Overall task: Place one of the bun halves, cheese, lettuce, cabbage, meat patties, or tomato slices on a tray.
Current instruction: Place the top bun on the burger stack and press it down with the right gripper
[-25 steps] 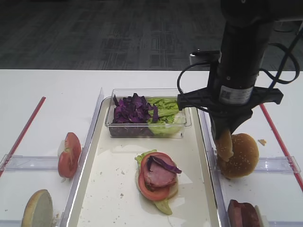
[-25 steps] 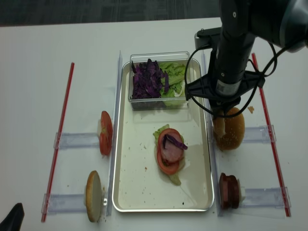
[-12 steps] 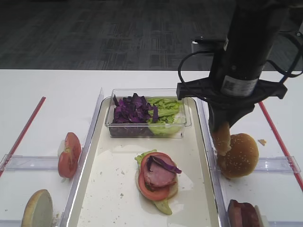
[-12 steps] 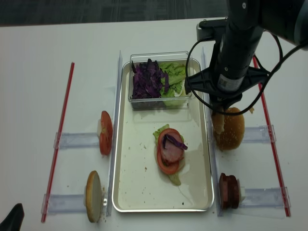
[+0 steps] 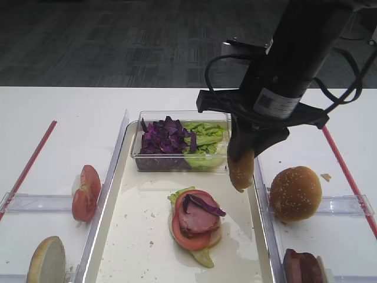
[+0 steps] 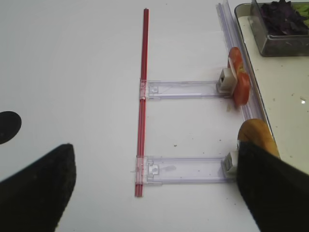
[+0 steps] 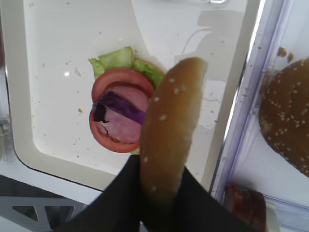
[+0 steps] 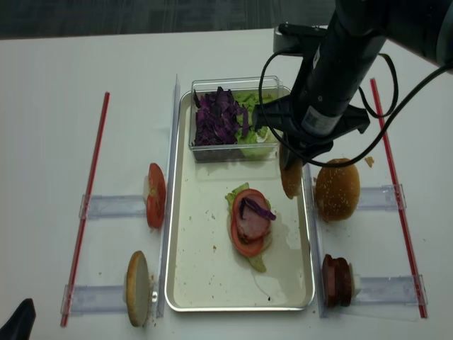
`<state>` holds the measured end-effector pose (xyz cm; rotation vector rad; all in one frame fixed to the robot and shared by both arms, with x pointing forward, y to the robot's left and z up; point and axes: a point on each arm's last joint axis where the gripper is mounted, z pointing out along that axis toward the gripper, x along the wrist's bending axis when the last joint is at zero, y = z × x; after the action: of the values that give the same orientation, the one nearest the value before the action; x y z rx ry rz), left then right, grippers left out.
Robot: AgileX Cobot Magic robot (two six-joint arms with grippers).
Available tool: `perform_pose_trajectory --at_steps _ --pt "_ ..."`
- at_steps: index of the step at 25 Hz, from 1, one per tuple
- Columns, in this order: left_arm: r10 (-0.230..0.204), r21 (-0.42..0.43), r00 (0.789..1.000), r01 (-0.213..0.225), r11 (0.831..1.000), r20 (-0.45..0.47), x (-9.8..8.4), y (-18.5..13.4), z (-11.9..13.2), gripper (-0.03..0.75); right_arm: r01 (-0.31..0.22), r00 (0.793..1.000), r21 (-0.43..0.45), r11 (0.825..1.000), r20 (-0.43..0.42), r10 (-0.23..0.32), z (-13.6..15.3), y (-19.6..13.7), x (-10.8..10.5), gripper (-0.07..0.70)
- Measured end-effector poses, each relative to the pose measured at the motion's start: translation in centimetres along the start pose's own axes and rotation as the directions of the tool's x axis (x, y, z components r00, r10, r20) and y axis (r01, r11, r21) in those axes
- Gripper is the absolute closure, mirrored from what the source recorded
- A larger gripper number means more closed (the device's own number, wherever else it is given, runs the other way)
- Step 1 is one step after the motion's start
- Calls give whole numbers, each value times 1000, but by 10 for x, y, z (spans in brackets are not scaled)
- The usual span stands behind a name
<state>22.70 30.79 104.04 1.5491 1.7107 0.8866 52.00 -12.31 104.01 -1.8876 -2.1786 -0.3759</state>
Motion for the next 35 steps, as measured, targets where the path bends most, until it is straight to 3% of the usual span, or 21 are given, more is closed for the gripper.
perform_pose_trajectory --at_steps 13,20,26,30,33,35 --pt "0 0 1000 0 1000 0 0 0 0 97 -1 994 -35 999 -114 -3 -2 4 8 460" --pt "0 0 1000 0 1000 0 0 0 0 97 -43 975 -55 998 -220 30 -10 0 -16 461" --pt "0 0 1000 0 1000 0 0 0 0 97 -58 900 -73 996 -436 21 -10 -6 -25 461" --pt "0 0 1000 0 1000 0 0 0 0 97 -69 858 -84 994 -514 16 -4 -10 -27 461" --pt "0 0 1000 0 1000 0 0 0 0 97 -94 807 -95 991 -590 20 2 -13 -29 461" --pt "0 0 1000 0 1000 0 0 0 0 97 -112 786 -98 989 -617 28 6 -15 -33 461"
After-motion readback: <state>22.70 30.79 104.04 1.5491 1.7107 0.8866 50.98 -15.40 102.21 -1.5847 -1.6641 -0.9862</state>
